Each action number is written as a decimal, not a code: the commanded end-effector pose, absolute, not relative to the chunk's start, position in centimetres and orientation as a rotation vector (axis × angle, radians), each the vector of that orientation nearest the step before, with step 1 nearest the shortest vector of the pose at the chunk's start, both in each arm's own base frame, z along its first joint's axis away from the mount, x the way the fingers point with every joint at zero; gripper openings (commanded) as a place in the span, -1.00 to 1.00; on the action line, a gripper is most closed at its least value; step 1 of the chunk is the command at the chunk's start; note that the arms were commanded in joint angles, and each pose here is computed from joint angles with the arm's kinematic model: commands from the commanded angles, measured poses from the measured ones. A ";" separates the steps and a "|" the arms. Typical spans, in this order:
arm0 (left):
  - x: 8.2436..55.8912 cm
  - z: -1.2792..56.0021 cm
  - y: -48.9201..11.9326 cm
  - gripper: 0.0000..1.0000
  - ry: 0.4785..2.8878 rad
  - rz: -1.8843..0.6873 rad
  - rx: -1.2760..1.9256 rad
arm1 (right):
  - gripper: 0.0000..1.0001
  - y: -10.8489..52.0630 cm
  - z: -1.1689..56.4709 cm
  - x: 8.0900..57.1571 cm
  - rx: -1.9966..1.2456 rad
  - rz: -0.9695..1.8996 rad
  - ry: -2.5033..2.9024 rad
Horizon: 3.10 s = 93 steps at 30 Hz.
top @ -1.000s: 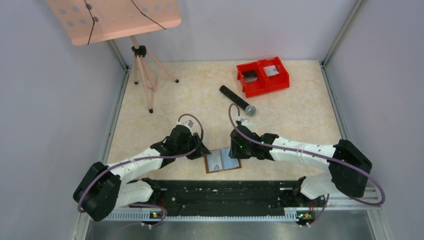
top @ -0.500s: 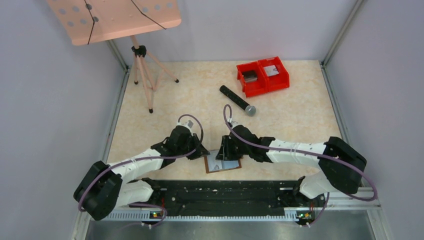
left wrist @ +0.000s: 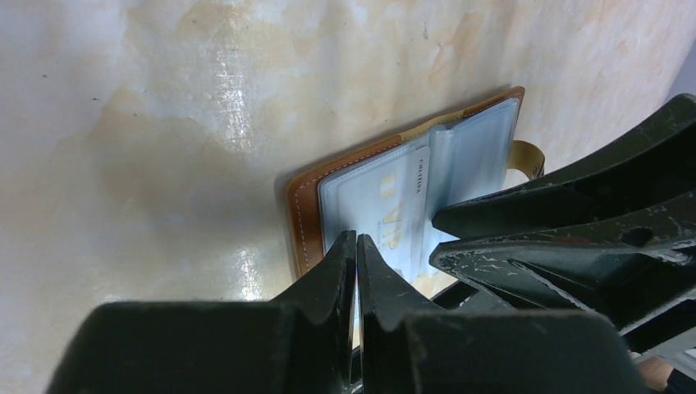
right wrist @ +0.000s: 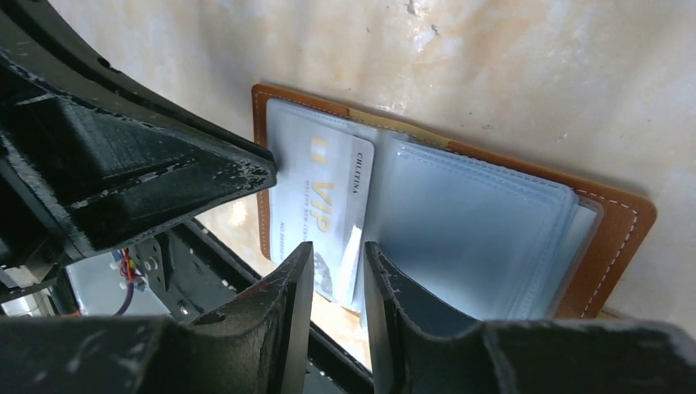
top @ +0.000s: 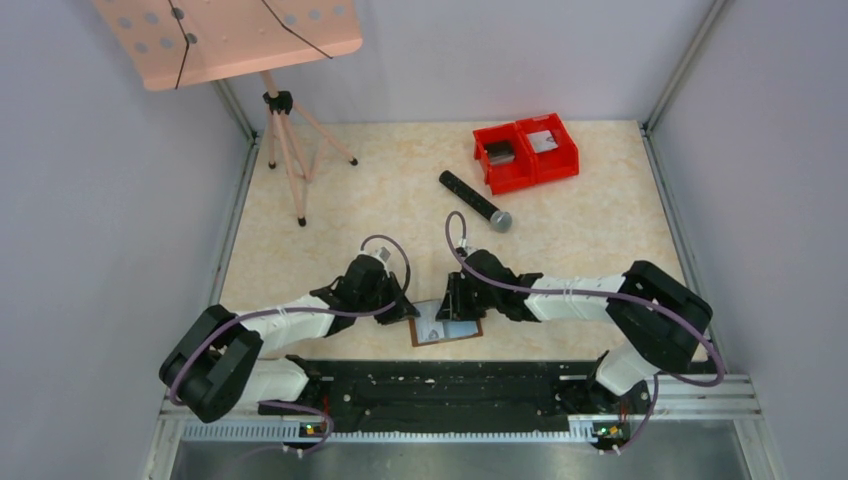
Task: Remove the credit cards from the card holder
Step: Remove the credit card from the card holder.
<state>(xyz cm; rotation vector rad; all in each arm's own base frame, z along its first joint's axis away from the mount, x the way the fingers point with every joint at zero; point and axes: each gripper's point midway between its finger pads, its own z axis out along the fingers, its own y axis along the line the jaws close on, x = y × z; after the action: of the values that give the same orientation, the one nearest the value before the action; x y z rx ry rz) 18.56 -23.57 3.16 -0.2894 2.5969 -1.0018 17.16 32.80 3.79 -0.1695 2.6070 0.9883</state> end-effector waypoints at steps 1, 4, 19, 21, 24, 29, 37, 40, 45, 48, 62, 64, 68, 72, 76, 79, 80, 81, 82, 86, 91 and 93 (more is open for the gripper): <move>18.6 2.7 -23.2 -0.83 2.599 -0.965 -0.290 | -0.42 32.8 3.4 17.7 -0.183 1.001 2.584; 18.5 2.6 -22.8 -0.83 2.607 -0.938 -0.298 | -0.42 32.5 3.0 17.7 -0.181 0.976 2.598; 18.0 2.2 -22.6 -0.83 2.613 -0.945 -0.302 | -0.39 32.6 2.0 17.2 -0.167 1.006 2.622; 18.0 2.2 -22.6 -0.82 2.614 -0.946 -0.301 | -0.39 32.7 2.0 17.0 -0.163 1.017 2.623; 17.9 2.1 -22.7 -0.82 2.616 -0.950 -0.301 | -0.39 32.9 2.3 17.0 -0.145 1.075 2.608; 17.9 2.2 -22.7 -0.83 2.614 -0.957 -0.299 | -0.63 32.6 2.2 17.0 -0.124 1.125 2.586; 18.1 2.4 -22.5 -0.83 2.604 -0.941 -0.301 | -1.00 32.1 3.2 17.6 -0.132 1.130 2.539; 18.1 2.2 -22.3 -0.83 2.612 -0.920 -0.301 | -1.00 31.7 3.7 17.7 -0.124 1.145 2.516; 18.0 2.0 -22.4 -0.83 2.625 -0.922 -0.299 | -1.00 31.2 4.3 17.8 -0.122 1.161 2.508; 18.2 2.2 -22.5 -0.83 2.622 -0.918 -0.296 | -1.00 30.9 4.3 17.8 -0.112 1.151 2.515; 18.4 2.5 -22.7 -0.82 2.621 -0.927 -0.289 | -1.00 31.8 5.4 17.6 -0.152 1.250 2.512; 18.3 2.3 -22.6 -0.82 2.629 -0.917 -0.290 | -1.00 31.6 5.4 17.7 -0.141 1.232 2.513; 18.2 2.1 -22.6 -0.82 2.642 -0.911 -0.288 | -1.00 30.5 5.1 17.9 -0.128 1.159 2.526; 18.3 2.0 -22.8 -0.82 2.651 -0.914 -0.288 | -1.00 29.0 4.4 18.3 -0.095 1.079 2.554; 18.6 2.4 -23.0 -0.82 2.636 -0.918 -0.279 | -1.00 28.1 4.4 18.3 -0.074 1.071 2.552; 18.5 2.3 -22.8 -0.81 2.655 -0.894 -0.281 | -1.00 27.7 4.6 18.5 -0.068 1.056 2.549; 18.5 2.4 -22.8 -0.81 2.655 -0.894 -0.279 | -1.00 27.6 4.7 18.6 -0.064 1.055 2.545; 18.6 2.4 -22.8 -0.81 2.656 -0.891 -0.278 | -1.00 27.5 4.8 18.6 -0.063 1.054 2.543; 18.6 2.4 -22.8 -0.81 2.656 -0.890 -0.276 | -1.00 27.4 4.9 18.7 -0.060 1.055 2.542; 18.6 2.7 -22.9 -0.81 2.653 -0.897 -0.279 | -1.00 27.4 5.3 18.7 -0.071 1.079 2.534; 18.9 3.8 -23.1 -0.80 2.629 -0.921 -0.274 | -1.00 27.3 5.7 18.8 -0.062 1.083 2.522; 19.0 4.3 -23.3 -0.80 2.617 -0.935 -0.269 | -1.00 27.3 5.9 18.8 -0.061 1.087 2.516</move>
<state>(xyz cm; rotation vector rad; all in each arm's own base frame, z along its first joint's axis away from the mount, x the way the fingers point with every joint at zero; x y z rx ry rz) 17.99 -22.67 2.37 -0.3003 2.6731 -0.9083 18.34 27.39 4.67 -0.0499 2.5703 1.0671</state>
